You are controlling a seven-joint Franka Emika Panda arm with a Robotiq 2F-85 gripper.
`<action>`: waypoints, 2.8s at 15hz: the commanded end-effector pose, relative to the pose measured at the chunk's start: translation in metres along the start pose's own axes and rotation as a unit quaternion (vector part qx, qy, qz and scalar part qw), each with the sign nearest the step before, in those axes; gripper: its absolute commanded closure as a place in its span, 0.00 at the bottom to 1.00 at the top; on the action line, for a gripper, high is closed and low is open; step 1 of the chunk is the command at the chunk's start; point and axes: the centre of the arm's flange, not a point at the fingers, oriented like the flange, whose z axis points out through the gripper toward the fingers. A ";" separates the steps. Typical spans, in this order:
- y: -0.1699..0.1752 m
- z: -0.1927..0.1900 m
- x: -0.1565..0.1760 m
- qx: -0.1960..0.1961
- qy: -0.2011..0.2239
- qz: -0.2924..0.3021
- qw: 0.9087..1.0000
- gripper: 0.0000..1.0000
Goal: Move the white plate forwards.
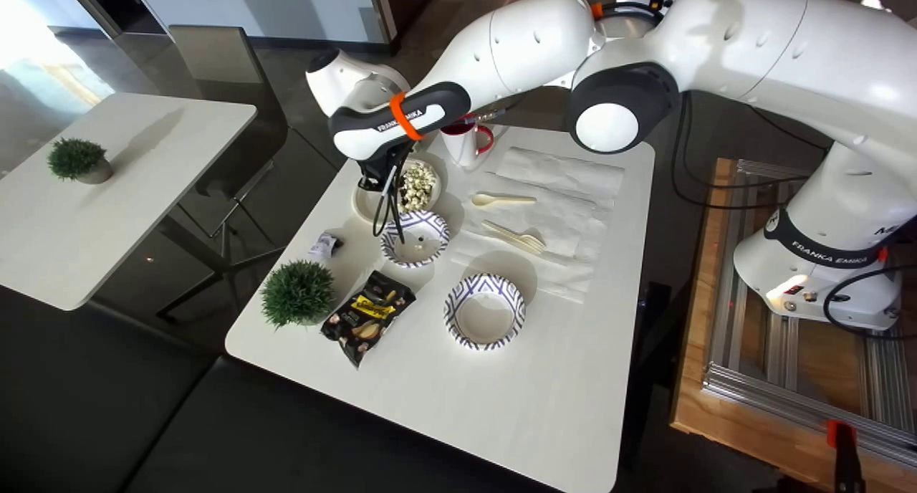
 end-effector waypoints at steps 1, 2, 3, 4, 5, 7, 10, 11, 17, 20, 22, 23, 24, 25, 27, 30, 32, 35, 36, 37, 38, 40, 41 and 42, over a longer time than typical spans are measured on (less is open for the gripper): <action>0.019 0.041 -0.030 -0.008 -0.049 0.023 0.998 0.96; 0.021 0.042 -0.032 -0.008 -0.052 0.026 0.998 0.96; 0.023 0.043 -0.033 -0.009 -0.055 0.028 0.998 0.96; 0.024 0.044 -0.034 -0.009 -0.057 0.029 0.998 0.96; 0.025 0.045 -0.035 -0.009 -0.063 0.024 0.998 0.96; 0.027 0.048 -0.036 -0.009 -0.076 0.017 0.997 0.96; 0.030 0.049 -0.039 -0.006 -0.087 0.011 0.996 0.97; 0.029 0.042 -0.039 0.002 -0.077 0.006 0.997 0.97; 0.013 -0.003 -0.049 0.003 -0.008 -0.034 0.999 0.97; -0.002 -0.018 -0.056 0.007 0.028 -0.050 0.998 0.97; -0.010 -0.020 -0.055 0.011 0.031 -0.050 0.998 0.96; -0.012 -0.020 -0.054 0.011 0.024 -0.046 0.999 0.96; -0.012 -0.020 -0.055 0.010 0.024 -0.047 0.999 0.97; -0.012 -0.024 -0.058 0.011 0.032 -0.052 0.998 0.97; -0.010 -0.037 -0.063 0.012 0.052 -0.053 0.997 0.97; -0.015 -0.063 -0.075 0.009 0.093 -0.064 0.994 0.96; -0.020 -0.073 -0.081 0.004 0.085 -0.079 0.993 0.97; -0.024 -0.079 -0.100 -0.035 0.042 -0.080 0.995 0.98; -0.027 -0.079 -0.109 -0.043 0.020 -0.084 0.995 0.99; -0.029 -0.078 -0.119 -0.049 -0.003 -0.089 0.995 0.99; -0.032 -0.078 -0.130 -0.055 -0.022 -0.103 0.993 1.00; -0.040 -0.078 -0.155 -0.060 -0.048 -0.118 0.990 0.74; -0.044 -0.080 -0.168 -0.058 -0.035 -0.131 0.989 0.73; -0.049 -0.084 -0.179 -0.060 -0.034 -0.133 0.989 0.67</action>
